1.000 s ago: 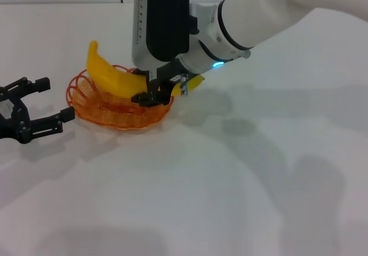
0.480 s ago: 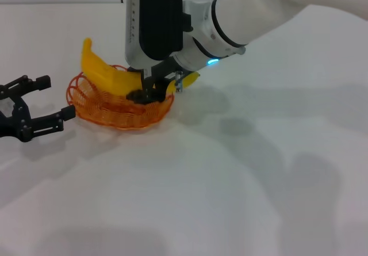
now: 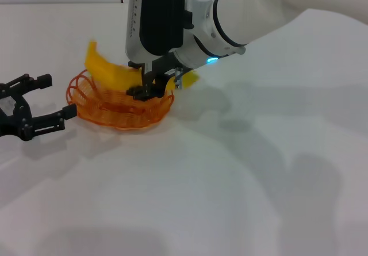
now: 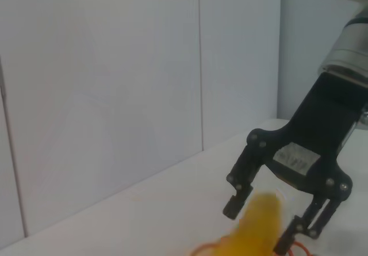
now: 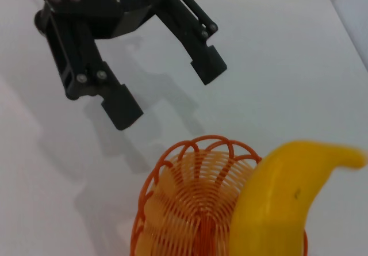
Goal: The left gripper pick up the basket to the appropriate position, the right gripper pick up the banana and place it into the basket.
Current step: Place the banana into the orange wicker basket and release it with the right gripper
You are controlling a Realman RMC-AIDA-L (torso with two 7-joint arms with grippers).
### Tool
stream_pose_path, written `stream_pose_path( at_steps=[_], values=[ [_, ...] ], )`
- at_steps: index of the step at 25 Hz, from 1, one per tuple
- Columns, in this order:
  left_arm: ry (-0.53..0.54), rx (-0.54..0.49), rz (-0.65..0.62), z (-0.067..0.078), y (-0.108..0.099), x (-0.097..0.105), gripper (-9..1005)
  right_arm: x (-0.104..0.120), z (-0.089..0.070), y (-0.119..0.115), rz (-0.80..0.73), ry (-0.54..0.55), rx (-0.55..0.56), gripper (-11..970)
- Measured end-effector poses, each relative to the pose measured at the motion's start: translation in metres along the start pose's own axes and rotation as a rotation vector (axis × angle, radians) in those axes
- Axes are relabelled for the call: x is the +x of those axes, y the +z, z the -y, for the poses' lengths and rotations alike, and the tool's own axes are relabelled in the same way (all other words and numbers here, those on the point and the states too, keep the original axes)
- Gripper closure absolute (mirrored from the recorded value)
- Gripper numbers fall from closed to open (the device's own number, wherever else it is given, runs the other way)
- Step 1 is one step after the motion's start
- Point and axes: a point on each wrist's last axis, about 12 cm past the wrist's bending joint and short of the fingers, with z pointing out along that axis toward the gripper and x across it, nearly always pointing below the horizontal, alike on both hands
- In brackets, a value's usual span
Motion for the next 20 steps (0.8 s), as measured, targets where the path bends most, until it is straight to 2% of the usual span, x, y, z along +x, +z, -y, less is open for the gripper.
stream_pose_path(
  at_steps=[5,8,15,20],
  values=[
    [-0.001,0.001,0.001,0.000,0.001,0.000,95,0.001,0.000,0.001,-0.005,0.015,-0.001,468],
    [-0.002,0.000,0.001,0.001,0.000,0.000,95,0.001,0.000,0.000,-0.003,0.015,-0.001,292],
    [-0.011,-0.014,-0.002,0.001,-0.004,0.004,95,0.004,0.000,-0.004,0.004,0.035,-0.002,277],
    [-0.013,-0.020,-0.003,0.001,-0.006,0.004,95,0.016,0.001,-0.021,0.045,0.077,-0.015,279]
  ],
)
